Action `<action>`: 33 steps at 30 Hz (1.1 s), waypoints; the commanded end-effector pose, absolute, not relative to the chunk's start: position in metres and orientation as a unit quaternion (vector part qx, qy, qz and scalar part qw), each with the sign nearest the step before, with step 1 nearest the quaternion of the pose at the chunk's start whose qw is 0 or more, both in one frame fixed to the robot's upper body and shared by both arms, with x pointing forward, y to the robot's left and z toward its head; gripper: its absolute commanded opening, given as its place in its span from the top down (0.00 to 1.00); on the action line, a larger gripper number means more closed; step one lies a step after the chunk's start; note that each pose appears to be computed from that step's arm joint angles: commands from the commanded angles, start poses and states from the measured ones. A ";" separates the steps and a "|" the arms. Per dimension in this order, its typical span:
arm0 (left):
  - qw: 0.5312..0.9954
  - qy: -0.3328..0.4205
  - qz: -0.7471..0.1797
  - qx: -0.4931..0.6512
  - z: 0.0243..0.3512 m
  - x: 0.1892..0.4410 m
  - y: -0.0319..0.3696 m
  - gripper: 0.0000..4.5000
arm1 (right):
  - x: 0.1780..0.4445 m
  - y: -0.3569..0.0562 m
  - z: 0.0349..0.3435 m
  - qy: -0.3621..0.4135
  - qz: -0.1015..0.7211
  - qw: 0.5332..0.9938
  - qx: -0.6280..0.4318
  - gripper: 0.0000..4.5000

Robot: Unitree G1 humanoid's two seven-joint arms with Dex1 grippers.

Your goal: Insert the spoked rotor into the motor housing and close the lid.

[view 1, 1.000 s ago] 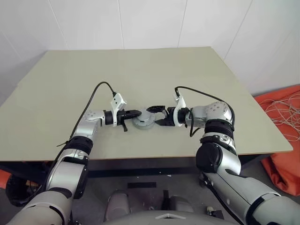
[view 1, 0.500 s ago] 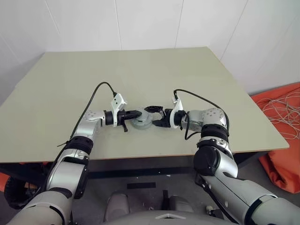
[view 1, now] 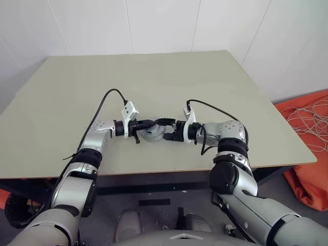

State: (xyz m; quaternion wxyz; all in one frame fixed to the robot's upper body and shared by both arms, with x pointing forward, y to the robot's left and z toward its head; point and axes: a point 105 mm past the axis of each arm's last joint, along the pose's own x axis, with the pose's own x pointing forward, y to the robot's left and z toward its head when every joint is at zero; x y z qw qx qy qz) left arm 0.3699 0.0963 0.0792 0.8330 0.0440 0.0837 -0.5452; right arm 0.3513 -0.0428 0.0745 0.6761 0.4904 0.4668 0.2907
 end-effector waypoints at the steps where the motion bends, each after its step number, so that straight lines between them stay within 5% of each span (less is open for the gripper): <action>1: 0.827 0.095 -0.553 0.046 0.073 0.366 0.093 1.00 | 0.358 -0.036 0.099 0.428 0.328 0.674 0.505 0.35; 7: 0.827 0.096 -0.552 0.045 0.072 0.365 0.094 1.00 | 0.358 -0.034 0.103 0.421 0.334 0.676 0.504 0.75; 23: 0.862 0.041 -0.504 -0.009 0.101 0.378 0.101 1.00 | 0.357 -0.040 0.104 0.416 0.330 0.677 0.509 0.76; 33: 0.892 -0.020 -0.423 -0.158 0.152 0.343 0.133 1.00 | 0.361 -0.048 0.097 0.410 0.309 0.682 0.520 0.76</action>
